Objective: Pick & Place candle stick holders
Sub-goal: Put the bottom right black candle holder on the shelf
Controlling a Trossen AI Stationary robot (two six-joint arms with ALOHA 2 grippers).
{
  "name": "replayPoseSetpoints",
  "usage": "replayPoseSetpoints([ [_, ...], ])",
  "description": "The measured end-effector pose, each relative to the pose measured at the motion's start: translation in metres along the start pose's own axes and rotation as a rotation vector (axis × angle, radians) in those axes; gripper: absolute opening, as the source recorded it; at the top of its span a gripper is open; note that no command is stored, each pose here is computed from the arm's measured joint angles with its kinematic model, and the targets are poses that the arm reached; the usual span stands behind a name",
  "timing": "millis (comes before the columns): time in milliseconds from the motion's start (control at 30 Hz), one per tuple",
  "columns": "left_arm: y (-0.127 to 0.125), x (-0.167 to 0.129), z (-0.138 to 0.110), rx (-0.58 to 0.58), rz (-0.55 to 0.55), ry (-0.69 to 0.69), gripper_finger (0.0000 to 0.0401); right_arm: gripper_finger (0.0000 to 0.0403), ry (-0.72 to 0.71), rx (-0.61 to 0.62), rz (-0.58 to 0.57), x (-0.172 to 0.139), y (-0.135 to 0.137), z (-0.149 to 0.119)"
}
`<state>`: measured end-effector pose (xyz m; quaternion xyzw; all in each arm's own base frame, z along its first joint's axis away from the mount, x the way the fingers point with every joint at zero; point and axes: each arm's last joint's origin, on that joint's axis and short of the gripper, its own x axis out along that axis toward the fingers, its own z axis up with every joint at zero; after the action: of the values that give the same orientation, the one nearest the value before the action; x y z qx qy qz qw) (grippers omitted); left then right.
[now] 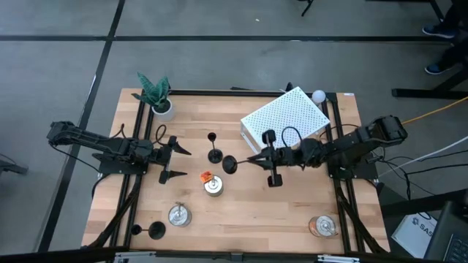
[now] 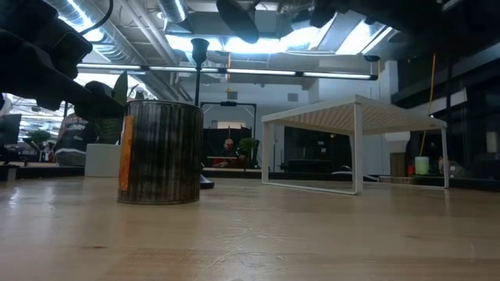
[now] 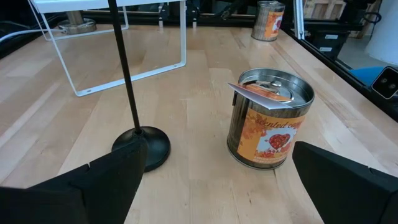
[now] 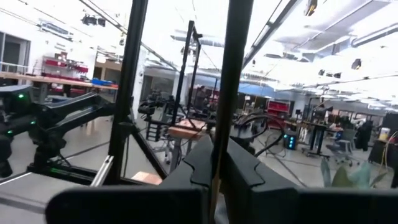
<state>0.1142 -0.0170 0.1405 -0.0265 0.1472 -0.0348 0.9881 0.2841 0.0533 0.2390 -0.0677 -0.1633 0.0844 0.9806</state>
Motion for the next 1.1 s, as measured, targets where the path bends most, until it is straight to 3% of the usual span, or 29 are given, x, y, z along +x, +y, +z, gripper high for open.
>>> replayPoseSetpoints([
  [300, 0.0, 0.0, 0.0, 0.0, 0.0, 0.001, 0.04, 0.0015, 0.127, 0.051, -0.045, 0.021, -0.041, 0.007],
  [567, 0.0, 0.0, 0.0, 0.0, 0.0, 0.001, 0.04, 0.0015, 0.421, 0.128, -0.113, 0.034, -0.075, 0.039],
  [933, 0.0, 0.0, 0.0, 0.0, 0.0, 0.001, 0.04, 0.0015, 0.627, 0.048, -0.38, -0.001, -0.082, 0.095],
  [1100, 0.0, 0.0, 0.0, 0.0, 0.0, 0.0, 0.04, 0.0015, 0.675, 0.076, -0.509, -0.026, -0.082, 0.113],
])
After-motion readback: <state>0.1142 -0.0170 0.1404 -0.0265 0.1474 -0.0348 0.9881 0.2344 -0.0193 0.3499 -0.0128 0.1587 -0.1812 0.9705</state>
